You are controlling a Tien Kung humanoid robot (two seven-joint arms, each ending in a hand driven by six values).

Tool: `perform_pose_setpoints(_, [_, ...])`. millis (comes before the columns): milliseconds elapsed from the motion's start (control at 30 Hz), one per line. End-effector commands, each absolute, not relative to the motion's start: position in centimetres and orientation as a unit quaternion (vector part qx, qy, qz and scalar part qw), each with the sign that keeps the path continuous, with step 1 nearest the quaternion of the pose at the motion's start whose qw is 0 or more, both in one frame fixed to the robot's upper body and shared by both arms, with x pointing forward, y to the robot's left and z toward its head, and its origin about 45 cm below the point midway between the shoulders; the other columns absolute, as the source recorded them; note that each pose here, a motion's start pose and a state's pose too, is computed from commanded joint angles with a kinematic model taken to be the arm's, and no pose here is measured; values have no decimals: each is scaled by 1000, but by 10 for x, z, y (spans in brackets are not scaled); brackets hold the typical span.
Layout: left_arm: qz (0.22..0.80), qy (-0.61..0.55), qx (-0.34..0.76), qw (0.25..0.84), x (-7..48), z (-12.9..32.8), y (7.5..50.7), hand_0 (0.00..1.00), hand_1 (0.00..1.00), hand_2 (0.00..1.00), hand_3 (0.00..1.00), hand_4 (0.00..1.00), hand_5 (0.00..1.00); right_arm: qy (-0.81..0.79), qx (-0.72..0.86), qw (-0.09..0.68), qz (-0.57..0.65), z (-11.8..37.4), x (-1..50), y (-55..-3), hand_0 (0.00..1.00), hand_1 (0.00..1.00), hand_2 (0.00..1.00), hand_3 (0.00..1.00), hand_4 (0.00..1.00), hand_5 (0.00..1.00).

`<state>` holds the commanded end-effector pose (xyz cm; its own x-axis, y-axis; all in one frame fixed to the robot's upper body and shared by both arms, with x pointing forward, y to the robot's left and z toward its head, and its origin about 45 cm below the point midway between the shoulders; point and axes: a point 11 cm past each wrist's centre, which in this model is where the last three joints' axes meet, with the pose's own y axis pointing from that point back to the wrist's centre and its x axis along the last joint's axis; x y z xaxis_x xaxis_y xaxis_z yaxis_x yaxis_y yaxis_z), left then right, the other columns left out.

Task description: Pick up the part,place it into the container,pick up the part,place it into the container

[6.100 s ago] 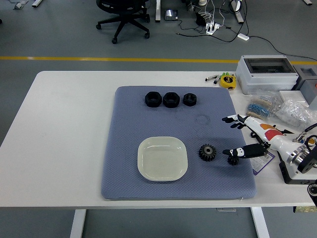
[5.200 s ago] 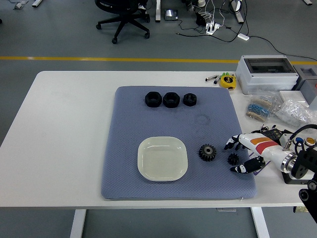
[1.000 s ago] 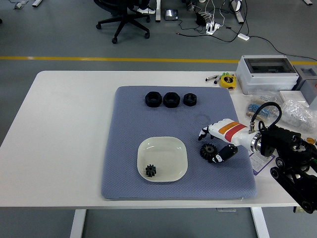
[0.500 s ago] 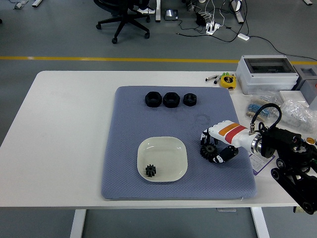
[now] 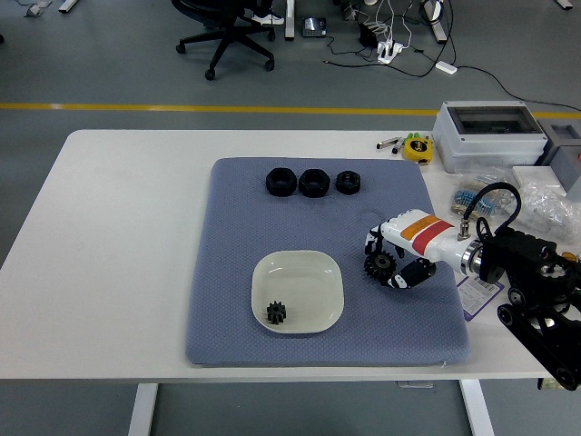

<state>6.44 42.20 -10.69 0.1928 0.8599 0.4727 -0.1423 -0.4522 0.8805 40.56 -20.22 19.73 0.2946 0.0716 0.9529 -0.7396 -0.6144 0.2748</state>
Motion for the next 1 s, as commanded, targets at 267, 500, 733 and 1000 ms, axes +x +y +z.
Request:
perform_pose_setpoints(267, [568, 283, 635, 440, 64, -107, 422, 696, 664, 680, 564, 649, 589, -240, 707, 333, 576, 227, 402, -184, 163, 284, 372, 437, 873, 2])
perform_pose_setpoints(500, [569, 283, 635, 439, 63, -107, 423, 696, 662, 678, 564, 649, 589, -226, 700, 279, 617, 260, 389, -151, 161, 280, 373, 441, 871, 2])
perform_pose_setpoints(733, [567, 284, 637, 438, 60, -107, 424, 697, 660, 679, 565, 649, 588, -182, 706, 264, 631, 260, 385, -121, 163, 281, 379, 454, 872, 2])
perform_pose_setpoints(1000, [565, 285, 639, 437, 58, -107, 424, 698, 658, 678, 565, 650, 589, -138, 717, 265, 630, 244, 385, -91, 155, 293, 416, 469, 861, 142])
